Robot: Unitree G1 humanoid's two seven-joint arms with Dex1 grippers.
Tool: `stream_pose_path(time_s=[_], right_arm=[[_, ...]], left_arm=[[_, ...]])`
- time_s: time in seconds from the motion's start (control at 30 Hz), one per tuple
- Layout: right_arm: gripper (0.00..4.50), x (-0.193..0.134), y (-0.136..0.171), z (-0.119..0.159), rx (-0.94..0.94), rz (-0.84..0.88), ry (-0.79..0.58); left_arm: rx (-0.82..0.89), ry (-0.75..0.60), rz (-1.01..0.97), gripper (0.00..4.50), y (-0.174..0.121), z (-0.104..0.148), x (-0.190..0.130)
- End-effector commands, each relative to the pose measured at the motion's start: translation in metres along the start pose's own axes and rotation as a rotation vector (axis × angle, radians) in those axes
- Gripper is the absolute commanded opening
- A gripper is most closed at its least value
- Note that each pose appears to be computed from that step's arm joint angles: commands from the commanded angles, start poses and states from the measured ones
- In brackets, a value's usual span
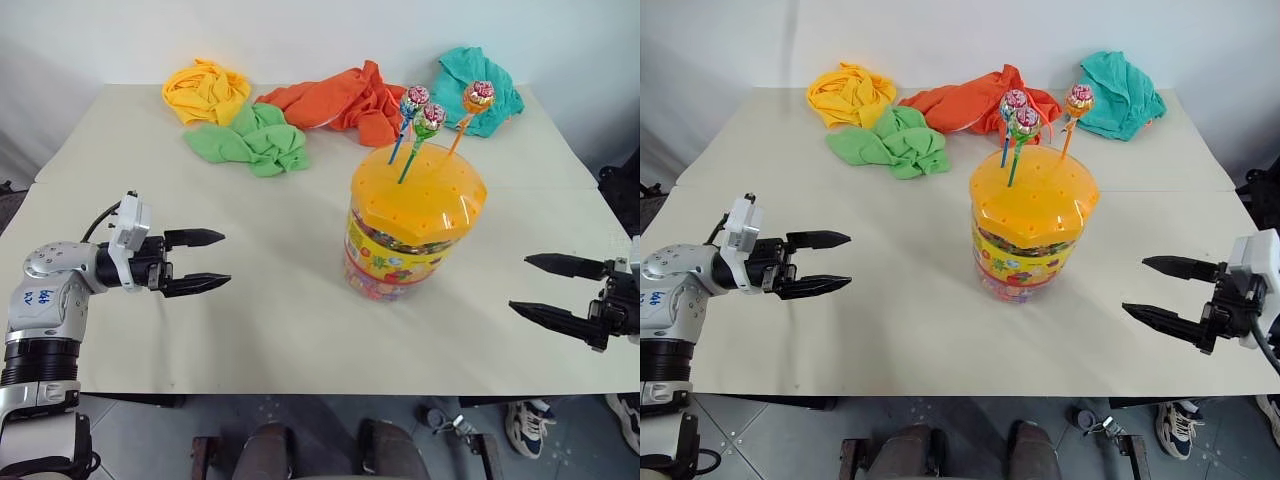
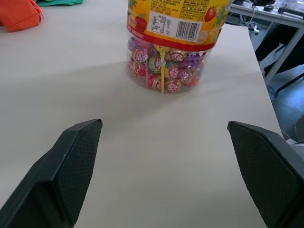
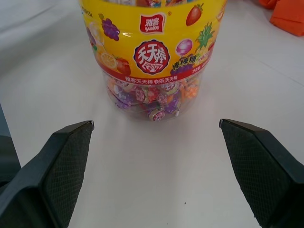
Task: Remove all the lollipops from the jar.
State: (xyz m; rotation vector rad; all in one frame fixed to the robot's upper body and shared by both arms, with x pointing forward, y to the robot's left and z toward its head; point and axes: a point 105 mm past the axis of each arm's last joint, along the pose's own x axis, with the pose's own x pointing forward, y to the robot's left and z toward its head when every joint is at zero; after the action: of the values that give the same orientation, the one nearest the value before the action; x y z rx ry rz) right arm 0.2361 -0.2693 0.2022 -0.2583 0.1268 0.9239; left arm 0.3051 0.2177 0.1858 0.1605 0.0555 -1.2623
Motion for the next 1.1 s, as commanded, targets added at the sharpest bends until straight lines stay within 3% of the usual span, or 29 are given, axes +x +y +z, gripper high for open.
stream_pose_path(time_s=[0.03,0.33,0.57,0.8,0.9,1.1], right_arm=[[4.45,-0.001,-0.002,0.006,-0.022,-0.006,-0.018],[4.45,-0.003,-0.003,0.008,-0.021,-0.014,-0.022],[4.45,-0.006,0.002,0.024,-0.062,-0.007,-0.035],[4.45,-0.006,0.016,0.062,-0.126,0.034,-0.118],[4.45,-0.002,0.026,0.08,-0.146,0.061,-0.156],[4.45,0.005,0.031,0.086,-0.158,0.056,-0.2]], left_arm=[[0.039,-0.021,-0.011,4.5,-0.003,0.011,0.0],[0.016,-0.039,0.013,4.5,-0.001,0.023,0.003],[0.105,-0.054,0.019,4.5,0.0,0.051,0.0],[0.253,-0.131,-0.112,4.5,-0.011,0.105,0.033],[0.271,-0.108,-0.176,4.5,-0.012,0.115,0.054],[0.266,-0.147,-0.24,4.5,-0.005,0.134,0.103]])
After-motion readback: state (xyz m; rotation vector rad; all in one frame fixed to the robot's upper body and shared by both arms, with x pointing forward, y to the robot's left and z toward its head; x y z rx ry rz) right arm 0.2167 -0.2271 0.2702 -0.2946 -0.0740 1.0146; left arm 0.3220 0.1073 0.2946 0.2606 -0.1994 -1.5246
